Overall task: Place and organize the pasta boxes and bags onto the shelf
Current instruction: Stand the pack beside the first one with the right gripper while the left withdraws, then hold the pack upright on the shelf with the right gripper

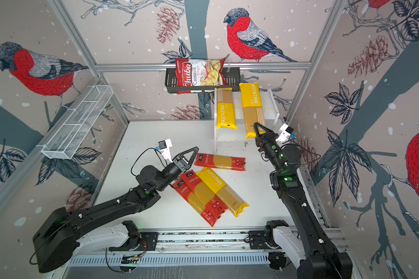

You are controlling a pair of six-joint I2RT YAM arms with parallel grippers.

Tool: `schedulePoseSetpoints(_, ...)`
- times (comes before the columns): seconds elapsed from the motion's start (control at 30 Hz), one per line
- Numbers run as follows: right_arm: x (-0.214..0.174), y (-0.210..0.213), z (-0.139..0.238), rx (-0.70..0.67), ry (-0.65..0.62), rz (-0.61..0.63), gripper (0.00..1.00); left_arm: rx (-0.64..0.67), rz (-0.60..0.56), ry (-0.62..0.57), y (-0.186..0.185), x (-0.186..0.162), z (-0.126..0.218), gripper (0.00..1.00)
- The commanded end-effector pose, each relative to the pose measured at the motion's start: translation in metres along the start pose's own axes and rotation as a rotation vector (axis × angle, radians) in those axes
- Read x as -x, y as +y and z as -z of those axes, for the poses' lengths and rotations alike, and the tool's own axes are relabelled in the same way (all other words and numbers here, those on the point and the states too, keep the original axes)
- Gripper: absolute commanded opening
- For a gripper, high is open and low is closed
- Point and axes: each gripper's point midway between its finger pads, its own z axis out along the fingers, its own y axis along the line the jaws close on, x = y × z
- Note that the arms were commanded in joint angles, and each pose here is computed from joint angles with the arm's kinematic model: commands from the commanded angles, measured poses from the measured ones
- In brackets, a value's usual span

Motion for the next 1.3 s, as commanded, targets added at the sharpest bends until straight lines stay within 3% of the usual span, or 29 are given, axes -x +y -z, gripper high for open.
schedulePoseSetpoints(0.0, 0.008, 0.036, -0.004, 0.112, -0.027, 0.049, 0.02, -0.001, -0.016, -0.013, -0.001, 0.002, 0.003, 0.65)
schedulePoseSetpoints(0.13, 0.008, 0.022, -0.019, 0.017, -0.001, 0.018, 0.01, 0.003, -0.015, -0.014, 0.000, 0.001, 0.004, 0.65)
schedulePoseSetpoints(0.37, -0.003, 0.013, -0.035, -0.032, 0.024, -0.012, 0.02, 0.000, -0.006, 0.000, -0.001, -0.005, 0.002, 0.65)
schedulePoseSetpoints(1.27, -0.007, -0.007, -0.067, -0.082, 0.010, 0.016, 0.05, -0.013, -0.007, 0.036, -0.005, -0.017, -0.010, 0.65)
